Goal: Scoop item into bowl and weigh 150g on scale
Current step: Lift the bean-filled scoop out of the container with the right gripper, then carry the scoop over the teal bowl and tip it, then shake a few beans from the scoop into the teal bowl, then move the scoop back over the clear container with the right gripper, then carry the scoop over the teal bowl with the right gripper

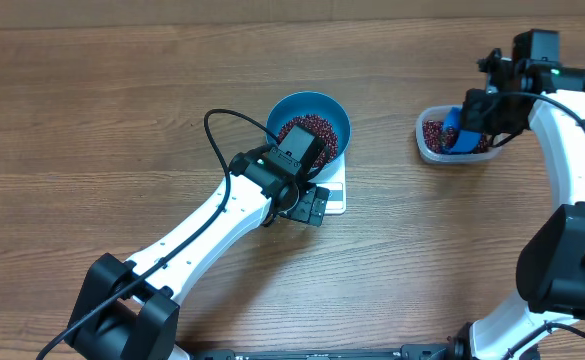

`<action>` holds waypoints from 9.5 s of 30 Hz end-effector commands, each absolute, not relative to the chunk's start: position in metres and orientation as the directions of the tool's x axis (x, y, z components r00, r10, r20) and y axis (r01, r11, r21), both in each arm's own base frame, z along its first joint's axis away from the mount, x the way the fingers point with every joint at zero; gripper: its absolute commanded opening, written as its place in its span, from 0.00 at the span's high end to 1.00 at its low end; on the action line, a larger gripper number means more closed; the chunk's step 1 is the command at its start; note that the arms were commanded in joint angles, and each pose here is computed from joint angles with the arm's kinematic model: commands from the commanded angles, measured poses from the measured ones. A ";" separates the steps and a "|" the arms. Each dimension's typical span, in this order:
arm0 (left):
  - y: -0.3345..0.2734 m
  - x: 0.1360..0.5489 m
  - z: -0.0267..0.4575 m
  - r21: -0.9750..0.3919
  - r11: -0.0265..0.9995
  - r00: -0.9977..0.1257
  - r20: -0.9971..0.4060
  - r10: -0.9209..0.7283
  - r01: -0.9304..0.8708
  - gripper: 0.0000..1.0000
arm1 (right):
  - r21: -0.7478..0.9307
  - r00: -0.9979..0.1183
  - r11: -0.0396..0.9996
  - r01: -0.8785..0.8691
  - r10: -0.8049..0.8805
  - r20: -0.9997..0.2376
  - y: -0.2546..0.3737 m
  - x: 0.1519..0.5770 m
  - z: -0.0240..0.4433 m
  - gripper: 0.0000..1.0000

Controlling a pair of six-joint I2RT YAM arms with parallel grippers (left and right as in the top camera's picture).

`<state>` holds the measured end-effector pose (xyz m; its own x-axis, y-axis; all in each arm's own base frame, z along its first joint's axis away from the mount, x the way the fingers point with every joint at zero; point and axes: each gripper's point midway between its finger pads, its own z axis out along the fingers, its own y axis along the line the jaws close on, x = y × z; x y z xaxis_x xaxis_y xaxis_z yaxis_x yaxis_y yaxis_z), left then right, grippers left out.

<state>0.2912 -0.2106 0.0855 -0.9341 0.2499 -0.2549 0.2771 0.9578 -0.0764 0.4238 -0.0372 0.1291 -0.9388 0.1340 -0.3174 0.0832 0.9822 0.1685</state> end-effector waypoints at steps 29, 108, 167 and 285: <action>-0.209 0.290 0.089 -0.073 0.960 -0.933 -0.268 0.242 0.270 0.01 | 0.678 -0.867 0.713 -0.177 0.213 -0.450 0.002 0.431 0.251 0.96; -0.209 0.290 0.089 -0.073 0.960 -0.933 -0.268 0.242 0.270 0.00 | -0.058 -0.477 0.645 -0.762 -0.619 -0.623 0.227 0.430 0.226 0.96; -0.209 0.290 0.089 -0.073 0.960 -0.933 -0.268 0.242 0.270 0.01 | 0.257 -0.673 0.728 -0.635 -0.358 -0.647 0.230 0.429 0.238 0.96; -0.209 0.290 0.089 -0.074 0.960 -0.933 -0.268 0.242 0.270 0.01 | 0.218 -0.678 0.700 -0.680 -0.485 -0.552 0.226 0.422 0.213 0.96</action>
